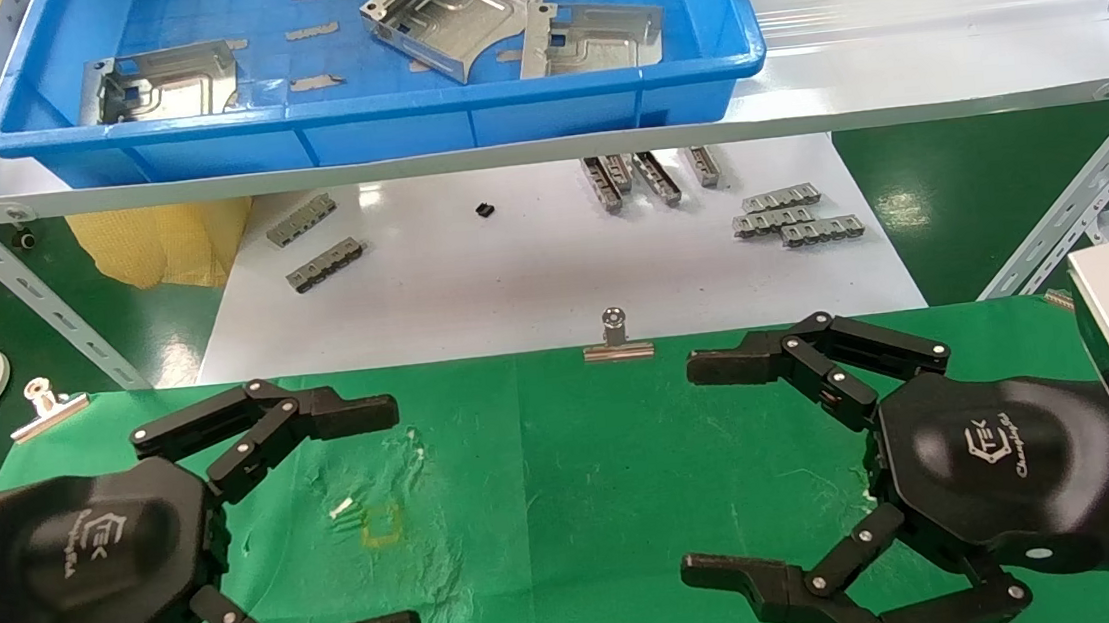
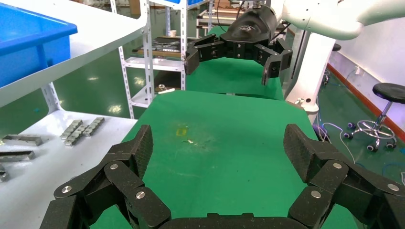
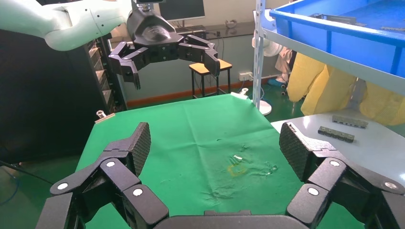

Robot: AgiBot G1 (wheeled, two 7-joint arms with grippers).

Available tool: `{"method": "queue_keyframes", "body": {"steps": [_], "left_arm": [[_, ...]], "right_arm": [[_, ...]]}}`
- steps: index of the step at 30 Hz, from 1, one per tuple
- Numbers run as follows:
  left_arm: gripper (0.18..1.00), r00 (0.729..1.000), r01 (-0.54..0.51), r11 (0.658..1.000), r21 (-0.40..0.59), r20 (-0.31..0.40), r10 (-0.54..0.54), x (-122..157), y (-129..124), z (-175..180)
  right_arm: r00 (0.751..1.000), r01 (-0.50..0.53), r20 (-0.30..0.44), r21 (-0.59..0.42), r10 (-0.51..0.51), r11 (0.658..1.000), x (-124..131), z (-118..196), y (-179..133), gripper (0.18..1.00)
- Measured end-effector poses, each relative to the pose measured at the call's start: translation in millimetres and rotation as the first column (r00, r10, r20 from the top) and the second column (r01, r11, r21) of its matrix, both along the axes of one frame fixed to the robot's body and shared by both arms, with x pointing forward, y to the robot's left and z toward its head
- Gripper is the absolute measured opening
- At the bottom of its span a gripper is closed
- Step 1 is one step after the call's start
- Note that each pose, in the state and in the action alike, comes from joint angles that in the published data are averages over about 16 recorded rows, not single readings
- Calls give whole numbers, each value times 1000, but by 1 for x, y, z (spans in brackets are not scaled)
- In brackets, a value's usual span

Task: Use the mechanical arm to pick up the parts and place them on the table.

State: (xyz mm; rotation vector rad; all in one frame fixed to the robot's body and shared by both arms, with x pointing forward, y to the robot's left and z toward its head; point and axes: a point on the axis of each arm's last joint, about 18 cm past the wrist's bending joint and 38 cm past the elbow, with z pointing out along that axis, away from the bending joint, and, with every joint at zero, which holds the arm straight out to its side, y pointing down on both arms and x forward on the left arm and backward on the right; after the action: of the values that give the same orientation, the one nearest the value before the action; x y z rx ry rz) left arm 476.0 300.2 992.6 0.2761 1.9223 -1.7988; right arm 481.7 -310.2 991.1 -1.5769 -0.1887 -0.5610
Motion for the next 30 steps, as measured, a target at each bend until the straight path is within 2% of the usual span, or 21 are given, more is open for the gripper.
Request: {"method": "queue_keyframes", "body": {"steps": [12,18,30], "left_arm": [[1001,1000,0,1000,0,0,0,0,0,0],[1001,1000,0,1000,0,0,0,0,0,0],[1001,1000,0,1000,0,0,0,0,0,0]], "right_arm": [[1000,0,0,0,0,1000,0,0,0,983],[1000,0,0,0,0,1000,0,0,0,941],[1000,0,0,0,0,1000,0,0,0,752]]}}
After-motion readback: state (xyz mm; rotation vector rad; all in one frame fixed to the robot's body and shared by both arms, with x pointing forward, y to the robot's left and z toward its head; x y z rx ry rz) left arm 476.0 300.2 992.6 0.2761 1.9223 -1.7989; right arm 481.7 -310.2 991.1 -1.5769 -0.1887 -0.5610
